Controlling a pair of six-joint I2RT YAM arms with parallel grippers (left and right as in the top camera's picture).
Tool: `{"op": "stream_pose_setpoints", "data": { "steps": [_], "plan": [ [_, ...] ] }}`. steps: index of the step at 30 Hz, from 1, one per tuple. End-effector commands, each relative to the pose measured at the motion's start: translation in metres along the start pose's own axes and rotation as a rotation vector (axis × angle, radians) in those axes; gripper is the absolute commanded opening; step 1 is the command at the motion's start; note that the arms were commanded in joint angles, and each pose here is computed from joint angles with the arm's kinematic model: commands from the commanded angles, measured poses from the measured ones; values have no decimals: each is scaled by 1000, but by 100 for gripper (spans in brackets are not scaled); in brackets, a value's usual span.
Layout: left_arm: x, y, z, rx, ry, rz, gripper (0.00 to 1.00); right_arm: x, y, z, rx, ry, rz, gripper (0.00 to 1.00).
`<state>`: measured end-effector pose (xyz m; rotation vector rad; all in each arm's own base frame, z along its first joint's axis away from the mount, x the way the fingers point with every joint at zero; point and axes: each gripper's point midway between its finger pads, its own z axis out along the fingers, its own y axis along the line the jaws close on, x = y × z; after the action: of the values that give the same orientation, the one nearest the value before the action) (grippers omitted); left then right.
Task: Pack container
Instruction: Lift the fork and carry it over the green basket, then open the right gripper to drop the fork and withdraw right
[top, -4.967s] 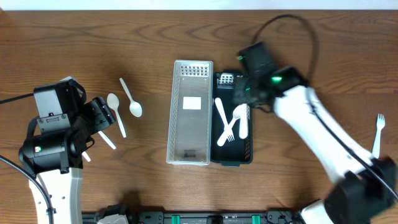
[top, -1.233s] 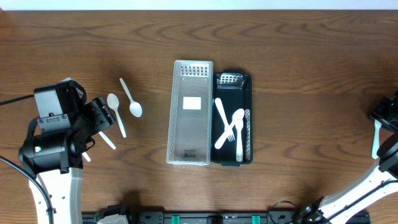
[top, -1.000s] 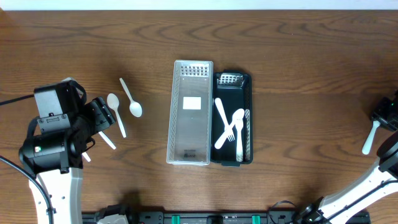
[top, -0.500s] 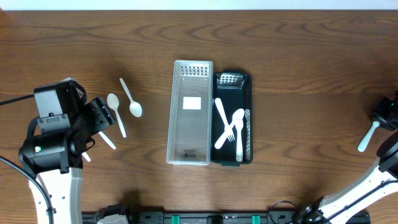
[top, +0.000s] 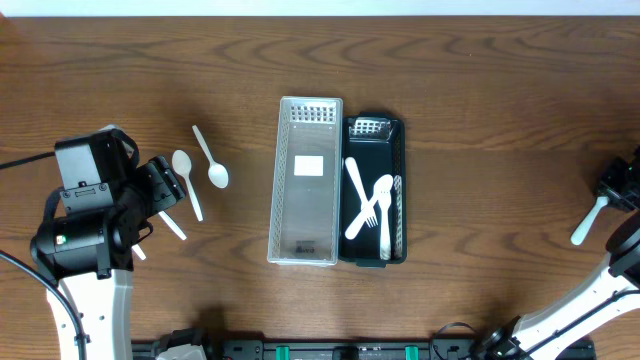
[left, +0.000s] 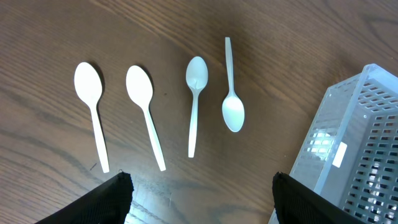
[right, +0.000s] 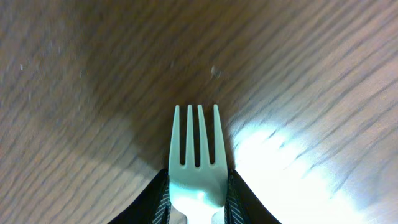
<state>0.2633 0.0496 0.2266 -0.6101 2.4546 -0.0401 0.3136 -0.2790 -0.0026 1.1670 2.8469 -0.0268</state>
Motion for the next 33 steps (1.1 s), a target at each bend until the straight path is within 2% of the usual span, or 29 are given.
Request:
{"op": "stream_pose_setpoints", "data": {
  "steps": [1, 6, 12, 13, 16, 23, 29, 31, 33],
  "plan": [
    [-3, 2, -3, -8, -11, -9, 74, -2, 24, -25, -37, -44, 18, 1],
    [-3, 2, -3, -8, -11, -9, 74, -6, 72, -99, -76, -188, -39, 1],
    [-3, 2, -3, -8, -11, -9, 75, 50, 171, -185, -172, -307, -253, 1],
    [-3, 2, -3, -8, -11, -9, 86, 63, 188, -194, -191, -317, -291, 1],
    [-3, 2, -3, -8, -11, -9, 93, 109, 238, -217, -256, -328, -407, 1],
    [-3, 2, -3, -8, -10, -9, 93, 211, 320, -214, -315, -255, -649, 1],
    [-3, 2, -3, -8, -10, -9, 94, 259, 347, -184, -247, -198, -749, 2],
    [-3, 2, -2, -8, -9, -9, 95, 270, 352, -171, -223, -168, -780, 4],
    [-2, 2, -2, -9, -7, -9, 95, 279, 356, -155, -194, -137, -802, 15]
  ]
}}
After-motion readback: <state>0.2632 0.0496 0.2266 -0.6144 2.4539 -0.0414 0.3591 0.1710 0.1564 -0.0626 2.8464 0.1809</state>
